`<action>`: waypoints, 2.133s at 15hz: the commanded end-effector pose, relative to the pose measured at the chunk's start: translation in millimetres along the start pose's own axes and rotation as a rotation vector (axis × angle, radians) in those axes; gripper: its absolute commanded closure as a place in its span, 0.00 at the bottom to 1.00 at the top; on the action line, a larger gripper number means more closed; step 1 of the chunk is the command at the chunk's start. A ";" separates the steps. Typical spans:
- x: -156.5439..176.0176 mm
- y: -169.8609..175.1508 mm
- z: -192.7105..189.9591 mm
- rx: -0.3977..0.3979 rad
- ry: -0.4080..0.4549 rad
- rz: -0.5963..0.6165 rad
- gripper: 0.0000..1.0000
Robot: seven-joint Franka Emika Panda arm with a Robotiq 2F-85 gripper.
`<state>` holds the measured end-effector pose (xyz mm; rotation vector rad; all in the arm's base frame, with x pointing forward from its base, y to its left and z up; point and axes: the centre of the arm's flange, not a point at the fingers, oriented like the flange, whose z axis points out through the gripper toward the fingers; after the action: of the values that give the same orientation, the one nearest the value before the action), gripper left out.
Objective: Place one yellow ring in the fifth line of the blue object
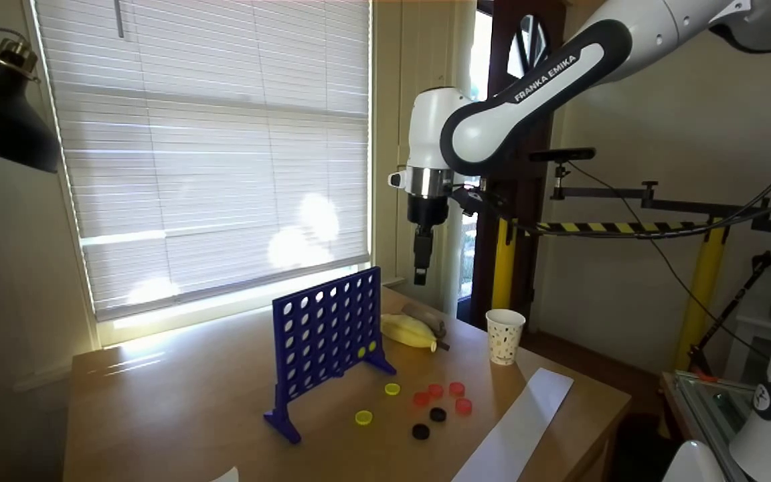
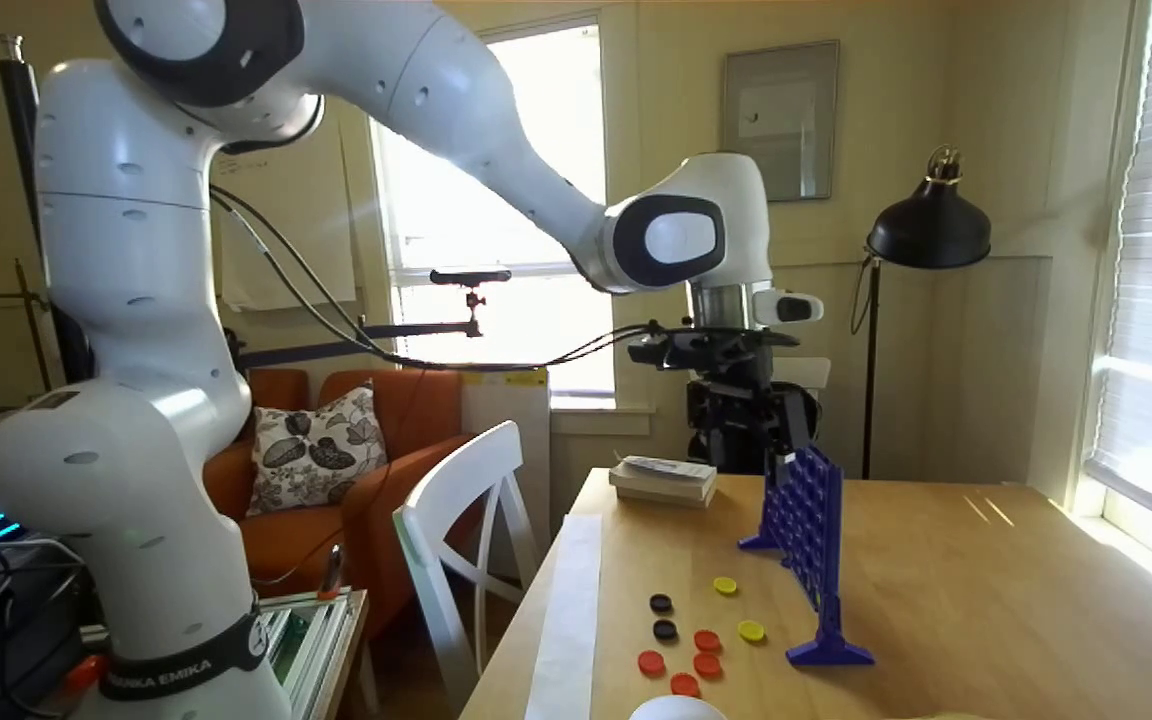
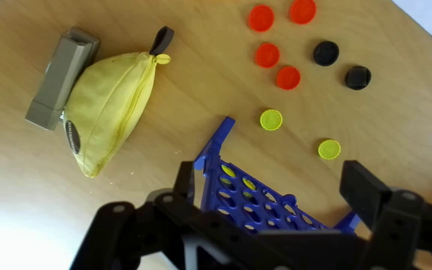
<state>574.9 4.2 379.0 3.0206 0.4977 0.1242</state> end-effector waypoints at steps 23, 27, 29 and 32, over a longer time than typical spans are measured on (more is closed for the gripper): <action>48.2 -71.2 101.4 0.067 0.143 0.253 0.00; 47.8 -67.1 99.6 0.063 0.146 0.258 0.00; 47.9 -67.2 101.0 0.083 0.147 0.239 0.00; 50.4 -75.8 112.0 0.119 0.140 0.234 0.00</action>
<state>607.3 79.9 274.7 3.1473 0.1452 0.3453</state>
